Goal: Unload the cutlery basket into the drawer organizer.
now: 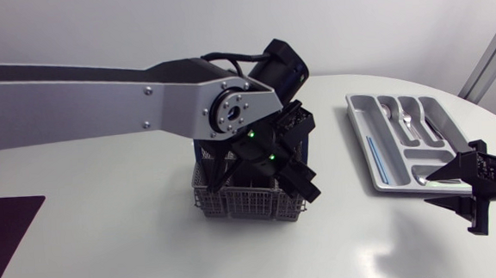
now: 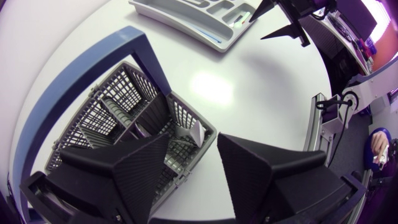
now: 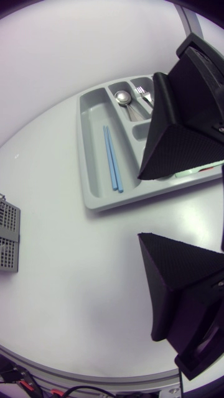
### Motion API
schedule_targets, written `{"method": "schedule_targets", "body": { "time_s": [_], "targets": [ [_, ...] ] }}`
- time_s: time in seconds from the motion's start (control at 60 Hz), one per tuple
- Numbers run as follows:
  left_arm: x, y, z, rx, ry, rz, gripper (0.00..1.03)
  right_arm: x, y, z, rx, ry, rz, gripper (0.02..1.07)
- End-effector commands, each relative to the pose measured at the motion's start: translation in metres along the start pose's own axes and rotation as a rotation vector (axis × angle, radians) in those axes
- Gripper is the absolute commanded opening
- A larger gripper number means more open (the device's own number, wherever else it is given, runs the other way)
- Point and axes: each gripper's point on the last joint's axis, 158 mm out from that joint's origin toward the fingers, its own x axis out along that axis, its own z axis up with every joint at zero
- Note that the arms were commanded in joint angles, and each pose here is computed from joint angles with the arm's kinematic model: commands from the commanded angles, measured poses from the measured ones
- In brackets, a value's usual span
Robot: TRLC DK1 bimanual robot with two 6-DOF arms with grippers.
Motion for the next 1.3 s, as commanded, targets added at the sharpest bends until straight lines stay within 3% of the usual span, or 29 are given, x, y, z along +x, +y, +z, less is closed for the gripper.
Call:
{"method": "schedule_targets", "body": {
  "time_s": [0.0, 0.4, 0.717, 0.967, 1.283],
  "targets": [
    [0.012, -0.001, 0.001, -0.015, 0.014, -0.001, 0.49, 0.000, 0.013, 0.010, 0.016, -0.023, 0.002, 0.66],
    [0.025, 0.000, 0.001, -0.036, 0.014, -0.001, 0.30, -0.001, 0.036, 0.024, 0.006, -0.052, 0.002, 0.66],
    [0.023, 0.003, 0.004, -0.067, -0.001, -0.027, 0.06, -0.005, 0.037, 0.028, -0.003, -0.049, -0.015, 0.66],
    [0.002, 0.009, 0.014, -0.108, -0.047, -0.060, 0.04, -0.006, 0.041, 0.035, -0.012, -0.055, -0.018, 0.66],
    [-0.065, -0.003, 0.036, -0.112, -0.144, -0.117, 0.04, -0.016, 0.048, 0.061, -0.019, -0.082, -0.022, 0.67]
  ]
}}
